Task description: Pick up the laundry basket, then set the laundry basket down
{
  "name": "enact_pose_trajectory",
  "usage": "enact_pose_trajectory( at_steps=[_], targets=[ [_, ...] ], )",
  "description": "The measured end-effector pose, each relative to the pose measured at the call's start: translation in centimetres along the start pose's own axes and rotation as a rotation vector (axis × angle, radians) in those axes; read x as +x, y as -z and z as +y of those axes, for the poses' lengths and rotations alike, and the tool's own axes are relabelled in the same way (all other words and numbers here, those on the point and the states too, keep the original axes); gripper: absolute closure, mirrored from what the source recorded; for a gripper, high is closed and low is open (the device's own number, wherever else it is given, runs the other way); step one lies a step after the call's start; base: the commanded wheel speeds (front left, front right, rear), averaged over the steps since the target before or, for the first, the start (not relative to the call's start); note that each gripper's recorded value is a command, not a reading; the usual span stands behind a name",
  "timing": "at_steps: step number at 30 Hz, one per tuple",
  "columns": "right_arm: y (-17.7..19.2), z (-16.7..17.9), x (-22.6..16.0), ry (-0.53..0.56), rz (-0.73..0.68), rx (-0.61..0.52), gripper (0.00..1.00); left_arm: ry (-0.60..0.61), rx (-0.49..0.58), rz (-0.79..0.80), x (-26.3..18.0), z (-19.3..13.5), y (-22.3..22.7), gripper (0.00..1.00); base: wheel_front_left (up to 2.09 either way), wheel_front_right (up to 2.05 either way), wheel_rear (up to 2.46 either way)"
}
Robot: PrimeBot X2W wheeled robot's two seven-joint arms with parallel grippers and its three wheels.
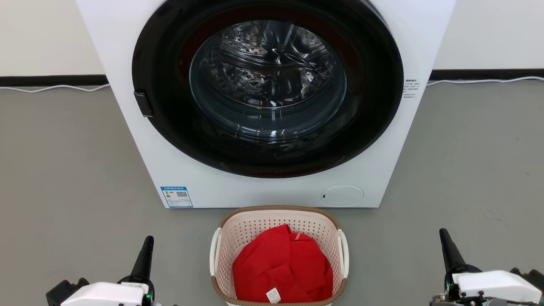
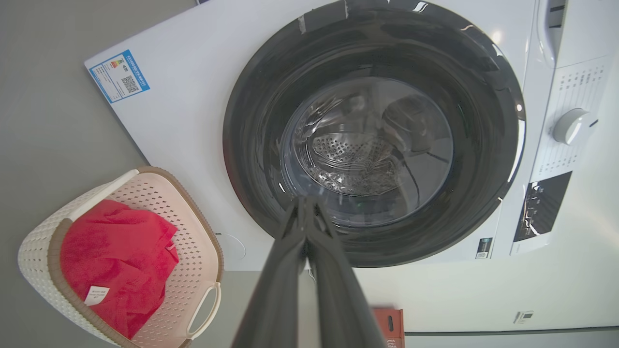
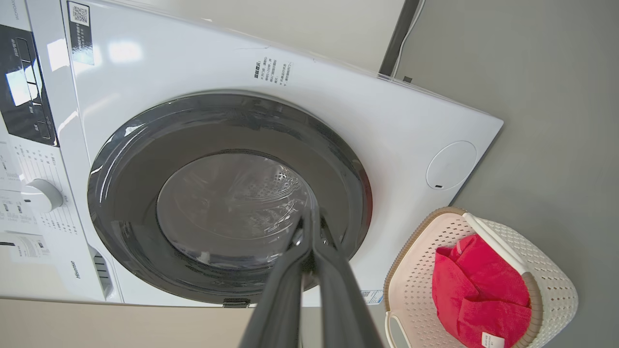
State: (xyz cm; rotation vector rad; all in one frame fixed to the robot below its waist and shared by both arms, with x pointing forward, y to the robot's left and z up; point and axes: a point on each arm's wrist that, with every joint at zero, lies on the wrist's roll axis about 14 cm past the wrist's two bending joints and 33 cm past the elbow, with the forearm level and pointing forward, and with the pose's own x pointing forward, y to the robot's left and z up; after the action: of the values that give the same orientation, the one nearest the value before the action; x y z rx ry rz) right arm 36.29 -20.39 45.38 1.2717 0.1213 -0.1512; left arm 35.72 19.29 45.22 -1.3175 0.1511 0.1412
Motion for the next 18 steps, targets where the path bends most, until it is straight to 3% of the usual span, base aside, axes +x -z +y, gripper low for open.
enact_pose_trajectory(
  at_steps=[18],
  targets=[
    [-0.6,1.5,0.4,-0.053,0.000,0.222,1.00,0.068,-0.183,0.023,0.9,-1.9,-0.1,1.00,0.00,0.00,0.00]
  ],
)
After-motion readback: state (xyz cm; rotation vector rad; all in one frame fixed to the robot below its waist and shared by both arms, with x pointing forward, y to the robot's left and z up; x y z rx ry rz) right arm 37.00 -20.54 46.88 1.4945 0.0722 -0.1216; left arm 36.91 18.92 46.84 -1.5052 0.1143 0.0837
